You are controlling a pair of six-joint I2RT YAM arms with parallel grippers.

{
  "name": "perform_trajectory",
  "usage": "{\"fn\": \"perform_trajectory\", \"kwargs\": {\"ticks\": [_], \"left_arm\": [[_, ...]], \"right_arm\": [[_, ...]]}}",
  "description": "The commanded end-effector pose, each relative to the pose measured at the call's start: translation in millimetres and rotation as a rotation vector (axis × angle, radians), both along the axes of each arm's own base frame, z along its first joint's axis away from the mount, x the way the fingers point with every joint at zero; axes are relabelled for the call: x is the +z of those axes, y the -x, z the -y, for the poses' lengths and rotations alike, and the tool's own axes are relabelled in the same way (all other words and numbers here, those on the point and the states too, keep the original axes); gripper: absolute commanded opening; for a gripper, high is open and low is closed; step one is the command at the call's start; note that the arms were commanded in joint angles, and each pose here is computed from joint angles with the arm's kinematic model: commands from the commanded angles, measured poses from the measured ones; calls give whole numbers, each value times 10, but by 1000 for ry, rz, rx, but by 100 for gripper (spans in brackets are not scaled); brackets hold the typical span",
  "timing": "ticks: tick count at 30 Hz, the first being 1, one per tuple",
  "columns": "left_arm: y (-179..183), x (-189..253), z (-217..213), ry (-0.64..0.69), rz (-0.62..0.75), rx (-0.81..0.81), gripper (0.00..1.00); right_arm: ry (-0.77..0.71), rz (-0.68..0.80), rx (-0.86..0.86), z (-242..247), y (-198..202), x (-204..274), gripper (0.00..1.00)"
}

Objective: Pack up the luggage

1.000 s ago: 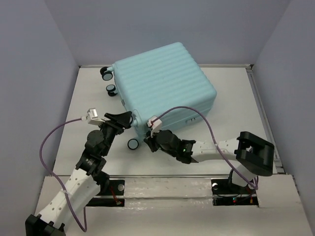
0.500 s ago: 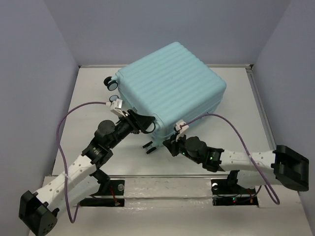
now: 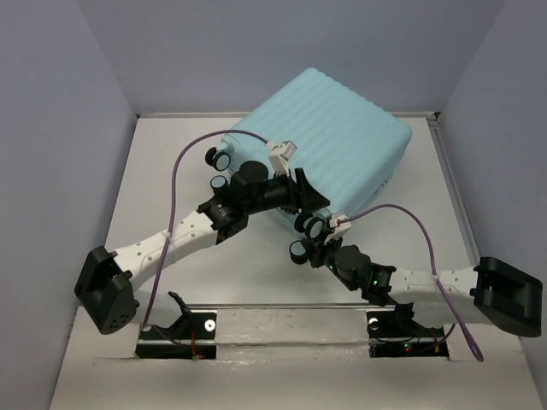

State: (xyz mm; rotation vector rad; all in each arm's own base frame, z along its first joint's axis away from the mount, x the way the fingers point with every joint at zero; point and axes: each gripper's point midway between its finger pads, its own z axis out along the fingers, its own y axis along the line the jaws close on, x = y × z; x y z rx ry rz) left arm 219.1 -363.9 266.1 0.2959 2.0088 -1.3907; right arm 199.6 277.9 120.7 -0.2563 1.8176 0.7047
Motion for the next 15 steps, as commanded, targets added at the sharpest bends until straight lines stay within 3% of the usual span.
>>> {"fn": "perform_trajectory", "kwargs": {"ticks": [1,7,10,11,12,13,15], "left_arm": [[-262,912,262,148,219,-3,6],[-174,925,577,105,168,-143,6],[-229,961,477,65,203,-79,28],[-316,916,316,7,236,-33,41],[-380,1126,63,5,293,59,49],[-457,1172,-131,-25,321,125,64],[-701,1028,-743,-177,341,291,76]], "right_arm": [[-492,163,302,-693,520,1355,7],[-561,228,46,-365,168,1117,7],[-598,210,62,-398,194,1037,7],[-588,198,71,-414,205,998,7],[-545,156,68,-423,207,843,7],[-550,147,65,-395,214,872,7],[-523,132,69,-375,230,834,7]]}}
